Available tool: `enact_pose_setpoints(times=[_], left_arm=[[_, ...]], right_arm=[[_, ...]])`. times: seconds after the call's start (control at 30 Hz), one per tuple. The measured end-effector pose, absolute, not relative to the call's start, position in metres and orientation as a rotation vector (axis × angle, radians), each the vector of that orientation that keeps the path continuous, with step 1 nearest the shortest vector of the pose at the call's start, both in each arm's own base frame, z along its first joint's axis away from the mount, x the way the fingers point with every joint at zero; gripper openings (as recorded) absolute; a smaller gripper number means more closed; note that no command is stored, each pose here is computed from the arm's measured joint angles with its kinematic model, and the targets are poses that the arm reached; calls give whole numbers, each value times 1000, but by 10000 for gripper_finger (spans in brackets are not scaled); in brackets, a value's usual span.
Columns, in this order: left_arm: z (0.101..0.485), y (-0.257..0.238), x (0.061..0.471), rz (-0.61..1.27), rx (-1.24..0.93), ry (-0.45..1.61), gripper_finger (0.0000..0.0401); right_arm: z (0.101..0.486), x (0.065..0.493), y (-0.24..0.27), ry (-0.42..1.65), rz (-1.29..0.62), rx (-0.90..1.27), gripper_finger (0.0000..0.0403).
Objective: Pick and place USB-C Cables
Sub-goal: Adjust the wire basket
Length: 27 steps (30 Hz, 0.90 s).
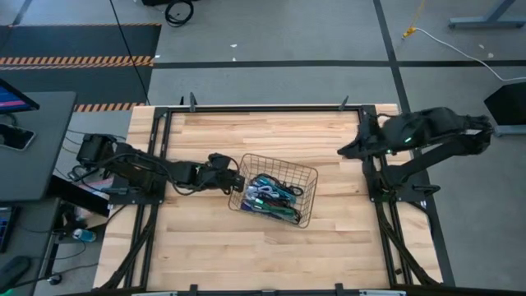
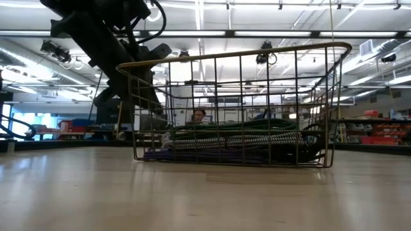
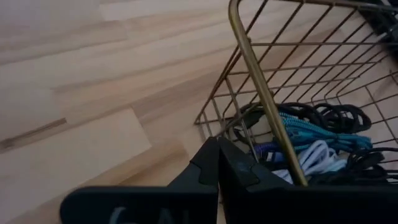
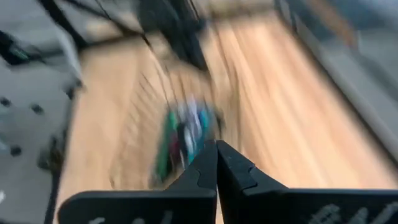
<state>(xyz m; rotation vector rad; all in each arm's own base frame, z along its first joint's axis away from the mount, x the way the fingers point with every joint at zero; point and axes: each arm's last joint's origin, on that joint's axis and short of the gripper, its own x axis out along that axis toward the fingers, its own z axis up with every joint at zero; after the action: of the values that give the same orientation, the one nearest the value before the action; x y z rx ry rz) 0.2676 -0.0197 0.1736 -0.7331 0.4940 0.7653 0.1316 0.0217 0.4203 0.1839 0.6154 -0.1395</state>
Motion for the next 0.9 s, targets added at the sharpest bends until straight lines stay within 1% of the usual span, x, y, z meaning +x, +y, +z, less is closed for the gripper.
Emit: enact_pose_setpoints(times=[0.13,0.27,0.43,0.53,0.67,0.8,0.9], left_arm=[[174,-22,267,759,-729,492,2],[184,-24,269,767,-691,440,2],[216,-22,275,744,-607,407,2],[232,-21,273,757,-540,474,2],[257,-20,267,813,-461,600,2],[281,-19,260,865,-418,687,2],[294,-18,256,893,-385,703,2]], right_arm=[[380,126,22,889,-281,329,1],[343,130,30,1012,-317,404,1],[304,148,42,986,-269,488,1],[279,158,51,958,-210,546,0],[250,157,60,1037,-181,616,0],[235,152,66,1080,-207,671,0],[233,156,70,1006,-202,693,0]])
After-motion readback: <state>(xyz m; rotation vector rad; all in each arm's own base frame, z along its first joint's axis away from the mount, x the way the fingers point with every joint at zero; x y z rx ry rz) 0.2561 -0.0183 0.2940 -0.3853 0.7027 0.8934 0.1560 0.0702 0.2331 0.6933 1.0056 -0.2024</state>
